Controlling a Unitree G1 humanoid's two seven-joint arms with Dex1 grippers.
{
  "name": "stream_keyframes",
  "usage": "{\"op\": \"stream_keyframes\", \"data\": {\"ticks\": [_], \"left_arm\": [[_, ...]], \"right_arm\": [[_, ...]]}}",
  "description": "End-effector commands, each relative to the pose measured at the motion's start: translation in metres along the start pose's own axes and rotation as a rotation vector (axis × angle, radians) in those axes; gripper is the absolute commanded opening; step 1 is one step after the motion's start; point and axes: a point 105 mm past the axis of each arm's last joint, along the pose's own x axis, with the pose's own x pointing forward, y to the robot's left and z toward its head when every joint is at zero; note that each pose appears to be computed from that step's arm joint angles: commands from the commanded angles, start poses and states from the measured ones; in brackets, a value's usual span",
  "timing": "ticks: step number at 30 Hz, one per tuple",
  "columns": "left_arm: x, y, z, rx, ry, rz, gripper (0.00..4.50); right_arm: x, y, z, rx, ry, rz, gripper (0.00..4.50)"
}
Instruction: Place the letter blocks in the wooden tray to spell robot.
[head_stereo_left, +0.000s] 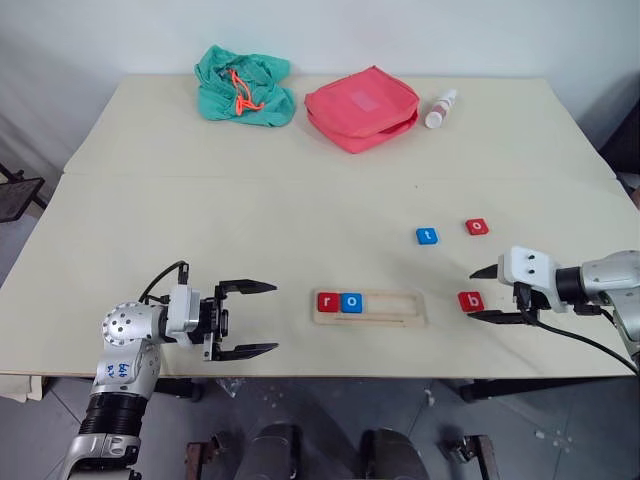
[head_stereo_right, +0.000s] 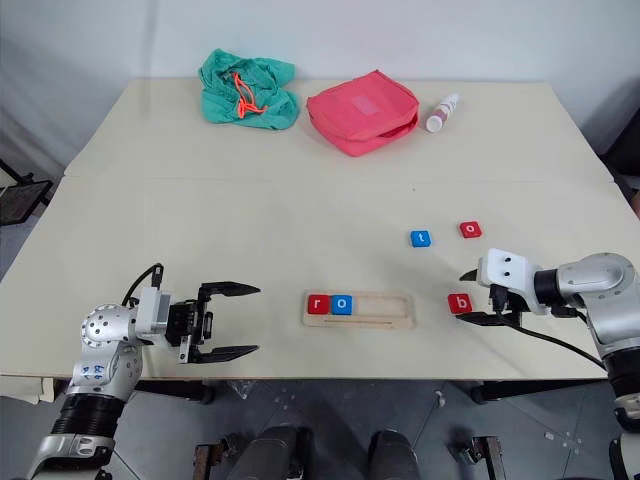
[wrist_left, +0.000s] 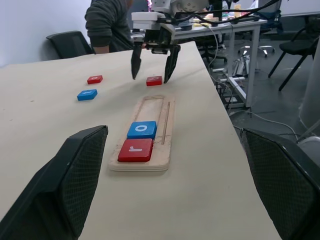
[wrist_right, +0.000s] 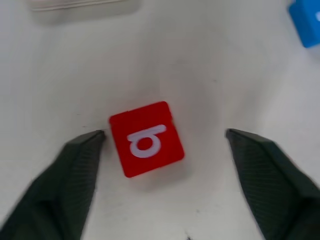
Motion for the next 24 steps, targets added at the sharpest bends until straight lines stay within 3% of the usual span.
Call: {"op": "stream_keyframes", "data": {"ticks": [1,4,5,11,15,19,24], "left_arm": [[-0.001,0.001,0.009,0.04,-0.006,0.003,4.5],[0.0,0.0,0.008,0.039,-0.007,-0.002,4.5],[0.0,0.0,0.008,0.037,-0.009,-0.007,4.5],[-0.002,0.002,0.007,0.032,-0.01,-0.025,4.5],[-0.008,0.004,0.002,0.034,0.011,-0.037,4.5],[-0.009,0.008,0.0,0.039,0.017,-0.037,4.5],[-0.008,0.012,0.0,0.053,0.016,-0.033,4.5]], "right_arm": [[0.002,0.0,-0.007,0.011,0.034,0.005,2.6],[0.002,-0.001,-0.004,0.008,0.022,-0.011,1.6],[0.001,-0.002,0.0,0.014,0.004,-0.021,1.48],[-0.01,-0.013,0.051,0.089,-0.164,-0.104,1.48],[-0.009,-0.003,0.077,0.133,-0.145,-0.043,1.48],[0.009,0.017,0.114,0.1,-0.185,0.043,1.48],[0.037,0.025,0.126,0.081,-0.166,0.055,1.48]]}}
